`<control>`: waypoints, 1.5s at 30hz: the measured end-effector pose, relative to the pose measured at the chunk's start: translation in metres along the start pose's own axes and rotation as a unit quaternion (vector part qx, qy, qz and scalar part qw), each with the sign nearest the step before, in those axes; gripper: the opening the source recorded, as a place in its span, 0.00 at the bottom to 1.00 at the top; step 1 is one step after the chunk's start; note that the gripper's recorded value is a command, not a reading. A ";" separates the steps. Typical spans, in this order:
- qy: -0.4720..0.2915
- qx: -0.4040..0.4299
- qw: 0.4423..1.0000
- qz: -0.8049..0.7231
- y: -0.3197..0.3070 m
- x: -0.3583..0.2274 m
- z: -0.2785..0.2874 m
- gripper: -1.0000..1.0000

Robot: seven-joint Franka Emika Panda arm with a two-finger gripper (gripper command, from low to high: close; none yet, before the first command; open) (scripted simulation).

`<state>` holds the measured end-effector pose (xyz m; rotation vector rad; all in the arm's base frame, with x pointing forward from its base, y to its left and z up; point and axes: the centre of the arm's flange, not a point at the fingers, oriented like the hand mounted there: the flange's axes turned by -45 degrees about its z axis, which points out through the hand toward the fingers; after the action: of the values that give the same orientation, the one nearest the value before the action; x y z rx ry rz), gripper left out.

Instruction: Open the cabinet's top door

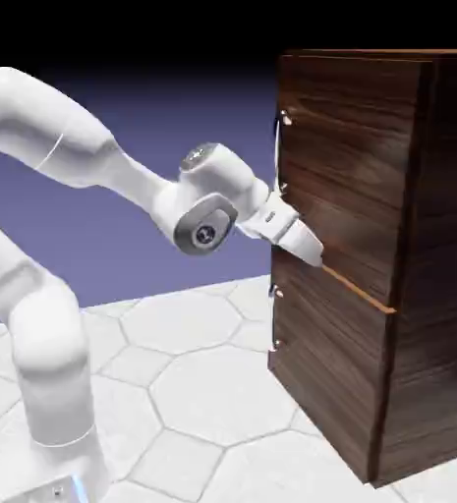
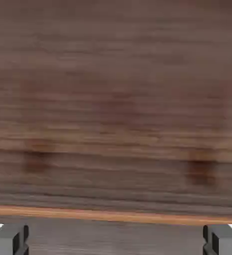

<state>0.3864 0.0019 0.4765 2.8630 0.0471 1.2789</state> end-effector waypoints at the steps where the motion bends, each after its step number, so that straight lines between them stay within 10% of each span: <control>1: 0.008 -0.001 1.000 0.004 0.001 0.004 -0.005 0.50; 45: 0.329 -0.024 0.943 0.033 -0.095 0.018 -0.124 0.50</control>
<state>0.3032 0.0960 0.5712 2.2761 -0.0782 2.1454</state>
